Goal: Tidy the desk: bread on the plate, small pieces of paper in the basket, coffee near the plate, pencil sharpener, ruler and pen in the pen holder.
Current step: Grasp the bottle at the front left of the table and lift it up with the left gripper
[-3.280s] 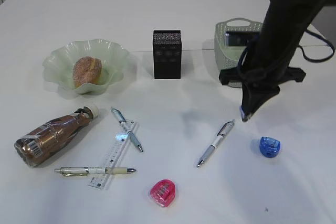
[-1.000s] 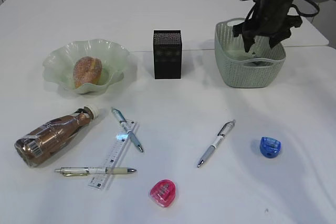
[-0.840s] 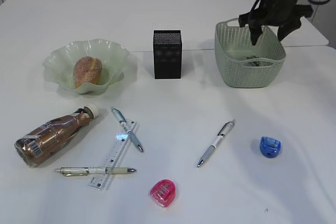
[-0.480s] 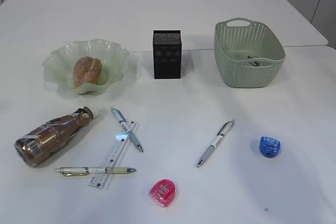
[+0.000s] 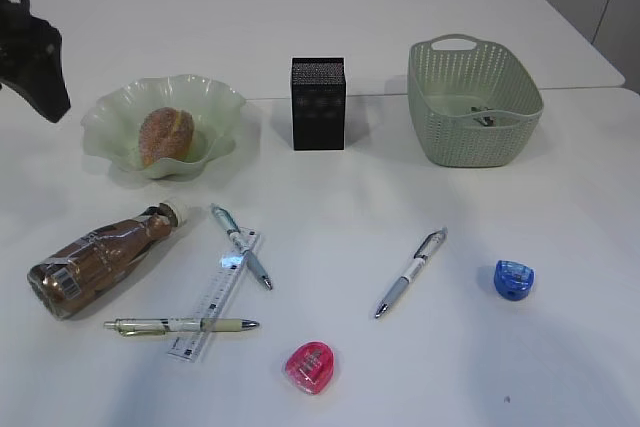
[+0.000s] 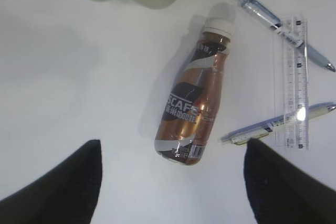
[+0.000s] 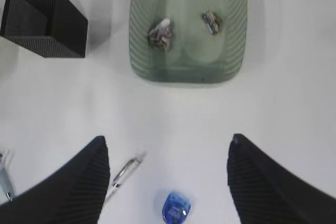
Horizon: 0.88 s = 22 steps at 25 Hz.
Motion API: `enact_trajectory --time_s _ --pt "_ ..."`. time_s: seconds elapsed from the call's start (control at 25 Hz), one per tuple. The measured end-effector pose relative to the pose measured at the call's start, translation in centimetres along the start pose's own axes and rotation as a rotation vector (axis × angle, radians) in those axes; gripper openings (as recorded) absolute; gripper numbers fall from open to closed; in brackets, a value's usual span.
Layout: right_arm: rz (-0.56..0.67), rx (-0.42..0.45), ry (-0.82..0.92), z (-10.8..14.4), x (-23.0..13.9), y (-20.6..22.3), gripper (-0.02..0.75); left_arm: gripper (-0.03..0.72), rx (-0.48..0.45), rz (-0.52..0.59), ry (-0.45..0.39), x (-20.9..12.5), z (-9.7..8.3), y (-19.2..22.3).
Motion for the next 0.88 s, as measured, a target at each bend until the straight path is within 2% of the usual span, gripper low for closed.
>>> enact_trajectory --time_s 0.04,0.24,0.44,0.52,0.68,0.88 --pt "0.038 -0.001 0.001 -0.3 -2.2 -0.8 0.545 0.596 -0.003 0.02 0.001 0.0 0.0 0.8" --pt "0.065 -0.002 0.003 -0.9 -5.3 -2.9 0.545 0.594 -0.017 0.106 0.035 0.1 -0.6 4.5" --pt "0.067 -0.002 0.003 -1.2 -6.9 -4.3 0.546 0.594 -0.044 0.196 0.102 0.0 -2.2 8.3" --pt "0.066 -0.001 0.004 -1.6 -8.7 -5.7 0.545 0.594 -0.055 0.23 0.128 -0.2 -2.7 9.8" --pt "0.048 0.003 0.003 -1.6 -9.1 -6.7 0.545 0.594 -0.069 0.289 0.15 -0.6 -3.6 12.4" --pt "0.036 0.006 0.003 -1.6 -9.2 -7.3 0.545 0.594 -0.037 0.346 0.18 -1.3 -3.1 14.7"
Point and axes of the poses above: a point on each arm's last joint axis where the gripper is mounted, y pointing out along that axis toward the gripper, z along the wrist's bending axis when the last joint is at zero, x = y × z, the point moved 8 cm from there along y, pointing out along that axis toward the gripper, and after that the axes turned 5 degrees about y, right-handed, at the moved point
